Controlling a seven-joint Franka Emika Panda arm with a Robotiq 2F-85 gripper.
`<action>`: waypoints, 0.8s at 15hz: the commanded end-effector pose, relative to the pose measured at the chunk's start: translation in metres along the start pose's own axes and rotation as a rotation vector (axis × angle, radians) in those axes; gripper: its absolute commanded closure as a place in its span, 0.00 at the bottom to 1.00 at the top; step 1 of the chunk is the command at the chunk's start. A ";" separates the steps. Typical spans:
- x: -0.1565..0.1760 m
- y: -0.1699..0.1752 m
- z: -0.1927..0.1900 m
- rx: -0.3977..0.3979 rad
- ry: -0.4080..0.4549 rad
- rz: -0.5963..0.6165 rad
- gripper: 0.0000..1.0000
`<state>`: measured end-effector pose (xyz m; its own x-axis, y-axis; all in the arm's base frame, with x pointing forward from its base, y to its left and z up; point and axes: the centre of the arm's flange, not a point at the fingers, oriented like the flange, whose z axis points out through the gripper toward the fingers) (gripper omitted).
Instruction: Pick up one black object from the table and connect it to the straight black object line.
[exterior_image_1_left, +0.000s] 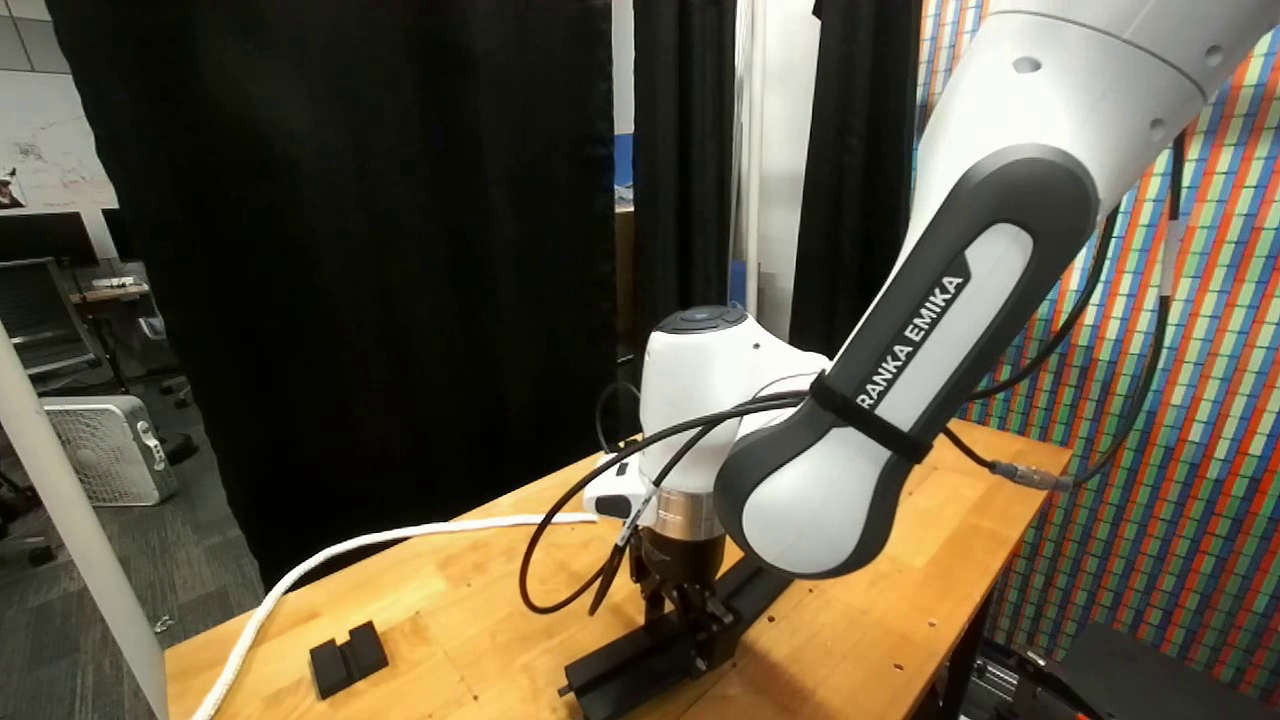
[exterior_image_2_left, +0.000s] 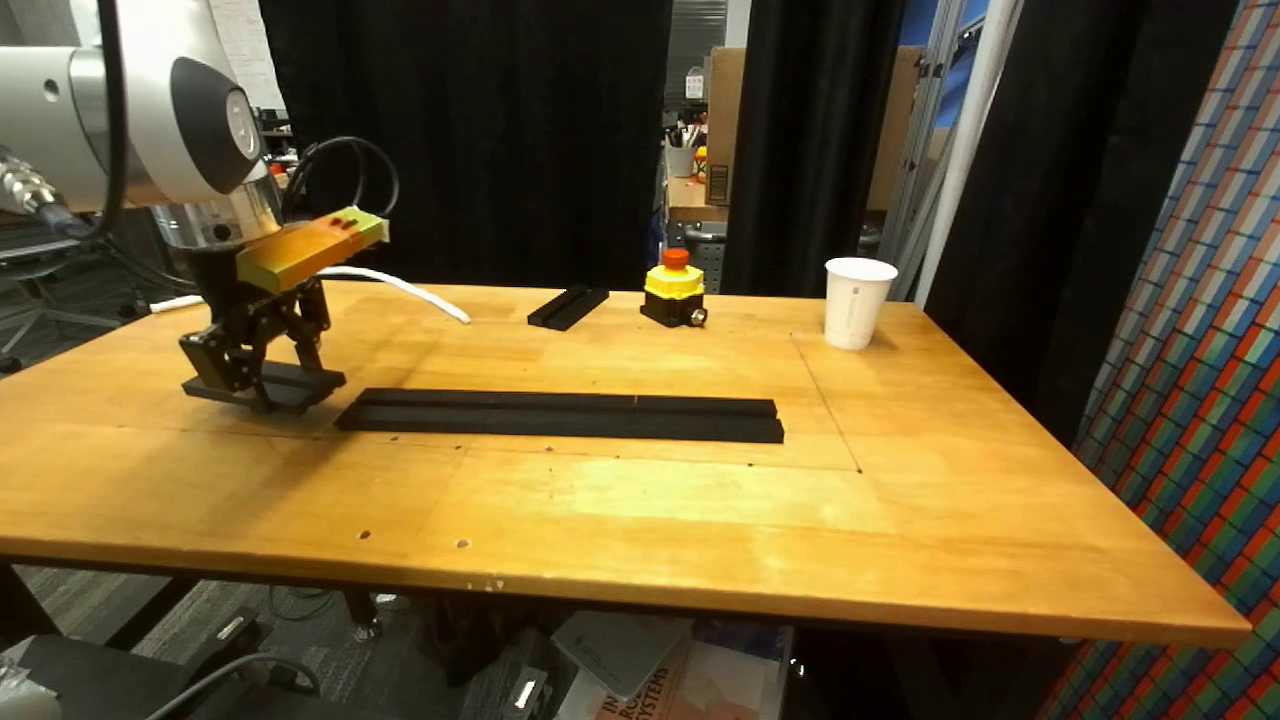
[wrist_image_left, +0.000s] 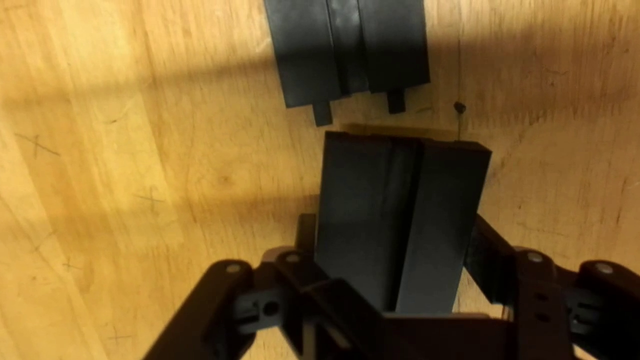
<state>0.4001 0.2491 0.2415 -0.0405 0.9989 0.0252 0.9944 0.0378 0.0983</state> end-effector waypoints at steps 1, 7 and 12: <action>-0.012 -0.002 0.003 -0.021 0.013 -0.025 0.53; -0.028 0.000 0.010 -0.008 0.022 -0.053 0.53; -0.035 0.006 0.010 -0.004 0.029 -0.092 0.53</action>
<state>0.4071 0.2230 0.2272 -0.1019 0.9945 0.0247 0.9910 0.0993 0.0897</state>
